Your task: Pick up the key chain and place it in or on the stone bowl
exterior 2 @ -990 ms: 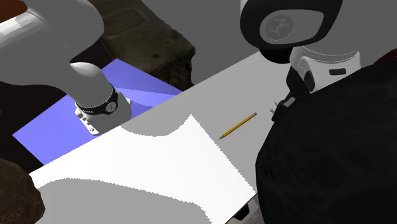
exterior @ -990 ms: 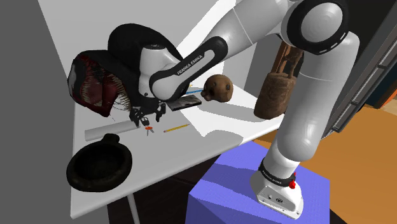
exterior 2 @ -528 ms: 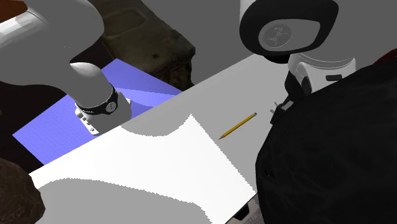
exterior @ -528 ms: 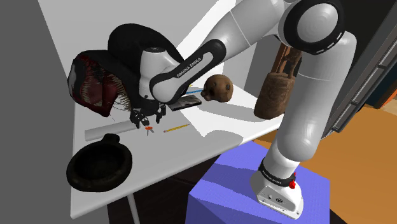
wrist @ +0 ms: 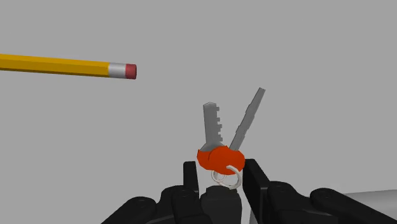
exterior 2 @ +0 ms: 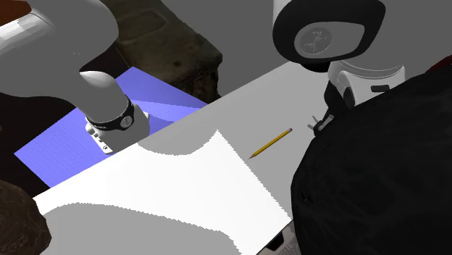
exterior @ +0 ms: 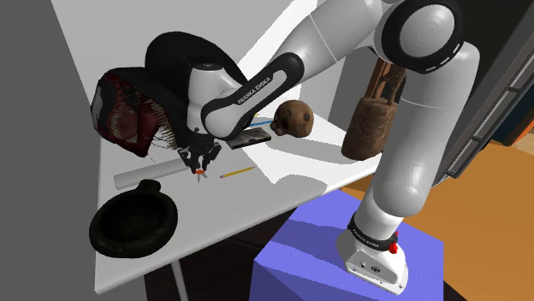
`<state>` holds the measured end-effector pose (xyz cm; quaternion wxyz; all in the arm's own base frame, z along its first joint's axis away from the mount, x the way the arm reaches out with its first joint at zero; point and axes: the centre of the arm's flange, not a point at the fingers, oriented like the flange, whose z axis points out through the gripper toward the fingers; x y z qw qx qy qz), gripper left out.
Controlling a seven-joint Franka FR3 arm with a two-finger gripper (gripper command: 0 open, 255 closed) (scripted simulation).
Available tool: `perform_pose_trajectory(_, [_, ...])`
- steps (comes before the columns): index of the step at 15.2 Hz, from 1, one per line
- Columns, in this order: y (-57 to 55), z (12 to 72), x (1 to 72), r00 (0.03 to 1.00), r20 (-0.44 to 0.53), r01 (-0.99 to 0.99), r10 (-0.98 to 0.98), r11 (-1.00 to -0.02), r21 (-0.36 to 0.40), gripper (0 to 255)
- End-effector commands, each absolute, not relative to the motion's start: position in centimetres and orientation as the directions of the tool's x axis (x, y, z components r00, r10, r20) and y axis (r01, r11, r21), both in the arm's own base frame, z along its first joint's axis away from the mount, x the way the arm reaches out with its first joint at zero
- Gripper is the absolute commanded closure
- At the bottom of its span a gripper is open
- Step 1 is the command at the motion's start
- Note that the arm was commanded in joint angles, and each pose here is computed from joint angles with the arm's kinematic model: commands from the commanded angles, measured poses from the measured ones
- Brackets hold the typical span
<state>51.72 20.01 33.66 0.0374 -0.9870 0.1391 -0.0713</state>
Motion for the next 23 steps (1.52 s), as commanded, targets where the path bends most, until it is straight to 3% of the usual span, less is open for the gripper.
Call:
perform_pose_trajectory(1, [20.0,33.7,51.7,0.951,0.130,-0.269,-0.280,-0.958,-0.094,255])
perform_pose_trajectory(23, [20.0,44.2,51.7,0.951,0.130,-0.269,-0.280,-0.958,-0.094,255])
